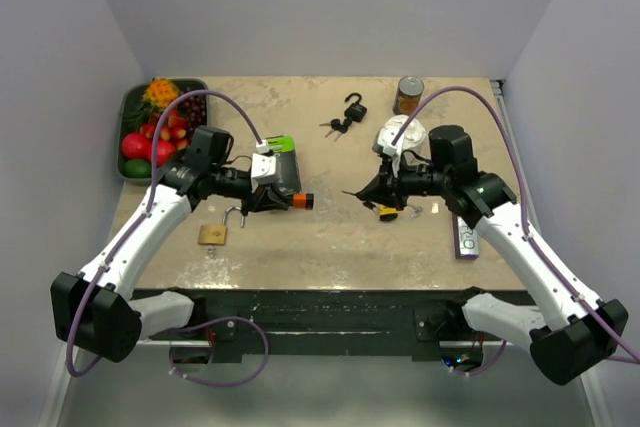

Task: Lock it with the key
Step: Lock the lock, then place the key at the center of the board.

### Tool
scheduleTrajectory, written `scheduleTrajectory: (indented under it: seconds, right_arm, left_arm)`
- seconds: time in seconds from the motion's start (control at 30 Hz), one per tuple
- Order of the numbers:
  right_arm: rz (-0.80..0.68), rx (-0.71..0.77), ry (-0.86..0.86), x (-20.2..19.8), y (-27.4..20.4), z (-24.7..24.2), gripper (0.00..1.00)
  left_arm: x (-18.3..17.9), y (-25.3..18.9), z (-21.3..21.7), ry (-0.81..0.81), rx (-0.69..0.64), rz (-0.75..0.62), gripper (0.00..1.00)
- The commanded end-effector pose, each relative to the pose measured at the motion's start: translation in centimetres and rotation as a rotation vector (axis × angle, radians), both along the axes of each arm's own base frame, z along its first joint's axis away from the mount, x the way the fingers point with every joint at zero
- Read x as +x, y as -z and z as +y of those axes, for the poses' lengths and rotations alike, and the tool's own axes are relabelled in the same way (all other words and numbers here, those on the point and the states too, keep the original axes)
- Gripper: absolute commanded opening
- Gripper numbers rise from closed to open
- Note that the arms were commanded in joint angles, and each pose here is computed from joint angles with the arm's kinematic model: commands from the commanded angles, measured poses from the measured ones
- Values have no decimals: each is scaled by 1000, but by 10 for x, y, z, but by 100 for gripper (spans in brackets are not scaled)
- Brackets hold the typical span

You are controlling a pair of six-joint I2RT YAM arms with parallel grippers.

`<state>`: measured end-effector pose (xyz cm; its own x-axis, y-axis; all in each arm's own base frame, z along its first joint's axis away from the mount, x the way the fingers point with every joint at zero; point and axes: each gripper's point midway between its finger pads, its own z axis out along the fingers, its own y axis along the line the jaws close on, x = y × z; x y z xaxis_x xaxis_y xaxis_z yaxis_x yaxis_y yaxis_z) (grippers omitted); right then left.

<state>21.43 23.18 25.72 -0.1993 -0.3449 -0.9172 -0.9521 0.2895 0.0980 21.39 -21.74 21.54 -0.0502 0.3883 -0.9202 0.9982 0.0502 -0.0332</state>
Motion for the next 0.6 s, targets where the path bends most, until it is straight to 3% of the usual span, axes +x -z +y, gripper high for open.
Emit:
scheduleTrajectory:
  seconds: [0.0, 0.2, 0.57]
  right_arm:
    - [61, 4, 140, 17, 15, -8, 0]
    - [193, -58, 335, 54, 85, -12, 0]
    - [372, -104, 409, 76, 159, -2, 0]
  left_arm:
    - [0, -11, -3, 43, -44, -62, 0]
    - [10, -17, -3, 8, -42, -102, 0]
    - [10, -9, 0, -10, -19, -86, 0]
